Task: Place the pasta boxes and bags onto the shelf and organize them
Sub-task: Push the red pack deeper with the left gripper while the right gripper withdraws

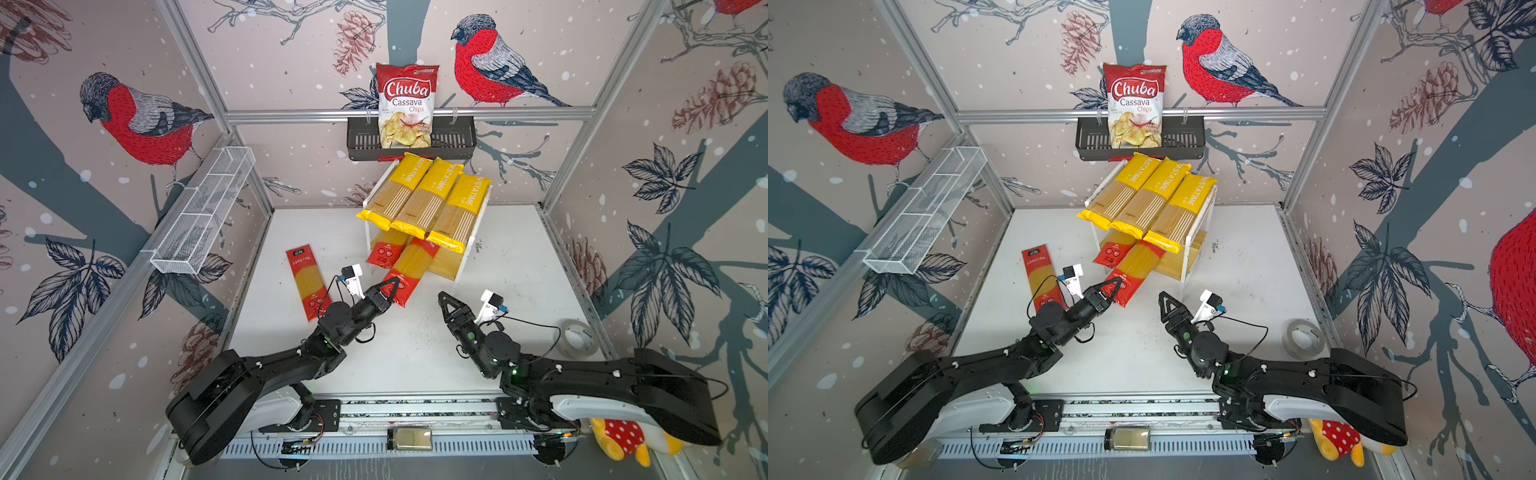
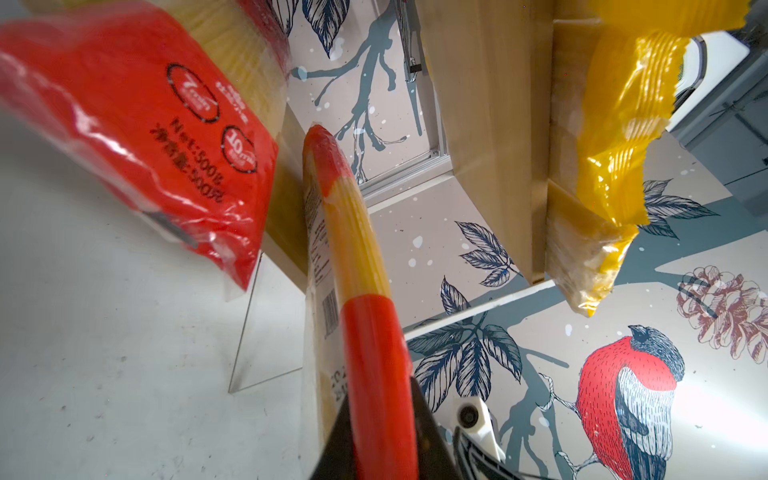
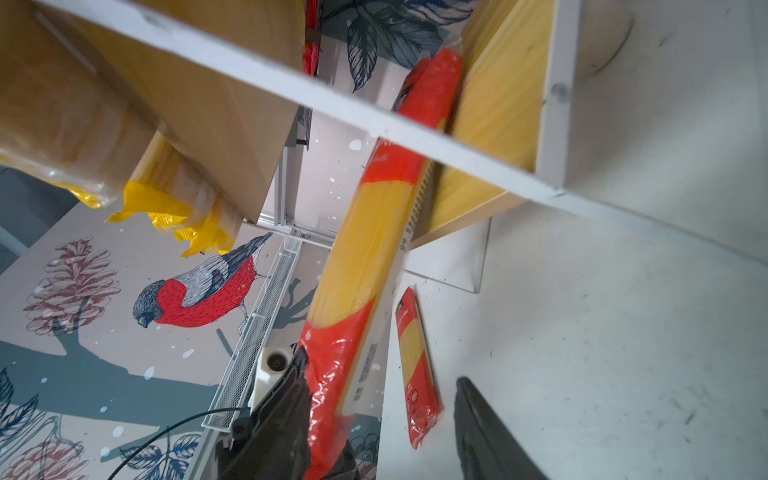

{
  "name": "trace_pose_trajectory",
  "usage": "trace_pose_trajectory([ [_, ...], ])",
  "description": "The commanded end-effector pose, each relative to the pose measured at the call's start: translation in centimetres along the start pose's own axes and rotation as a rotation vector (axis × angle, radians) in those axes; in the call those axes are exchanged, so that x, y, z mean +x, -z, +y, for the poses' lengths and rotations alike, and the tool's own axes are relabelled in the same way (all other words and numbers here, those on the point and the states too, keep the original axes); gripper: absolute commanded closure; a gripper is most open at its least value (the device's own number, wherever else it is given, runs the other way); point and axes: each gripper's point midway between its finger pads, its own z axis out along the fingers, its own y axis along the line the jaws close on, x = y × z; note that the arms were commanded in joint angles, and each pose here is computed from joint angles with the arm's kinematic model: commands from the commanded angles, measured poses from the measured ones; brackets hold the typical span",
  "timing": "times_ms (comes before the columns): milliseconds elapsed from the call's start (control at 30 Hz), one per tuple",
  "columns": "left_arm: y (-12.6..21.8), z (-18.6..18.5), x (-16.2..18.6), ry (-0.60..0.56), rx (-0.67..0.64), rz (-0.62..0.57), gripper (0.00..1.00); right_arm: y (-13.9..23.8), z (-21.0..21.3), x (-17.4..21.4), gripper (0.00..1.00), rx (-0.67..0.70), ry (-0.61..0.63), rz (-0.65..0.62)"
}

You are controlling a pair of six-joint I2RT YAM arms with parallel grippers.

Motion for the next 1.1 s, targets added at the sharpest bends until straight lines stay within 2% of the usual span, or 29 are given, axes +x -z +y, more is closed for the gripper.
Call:
trace_pose_trajectory([
  [0,-0.1,-7.9,-3.9,-0.053,0.270,-0.186,1.00,0.7,-1.8,-1.1,0.44,0.063,0.033,-0.049],
  [133,-1.4,-7.8,-4.7,-0.077,0.241,-0.239,1.00,1.5,-2.5,-2.0,0.44,0.082,0.031,-0.073],
  [267,-3.0,-6.3,-5.0,-0.044,0.202,-0.283,1.00,2.2,-3.0,-3.3,0.44,0.095,0.027,-0.116],
  [467,-6.3,-4.8,-3.5,0.012,0.201,-0.253,1.00,2.7,-3.2,-4.5,0.44,0.101,0.036,-0.153],
  [633,-6.3,-2.3,-1.7,0.015,0.105,-0.249,1.00,2.8,-2.9,-5.2,0.44,0.108,0.068,-0.175],
  [867,-6.1,0.3,-0.3,0.008,0.001,-0.211,0.67,2.5,-2.5,-5.0,0.44,0.108,0.093,-0.171],
  [1067,-4.9,0.9,0.7,0.026,-0.043,-0.140,0.33,2.4,-2.4,-4.9,0.44,0.108,0.098,-0.172],
])
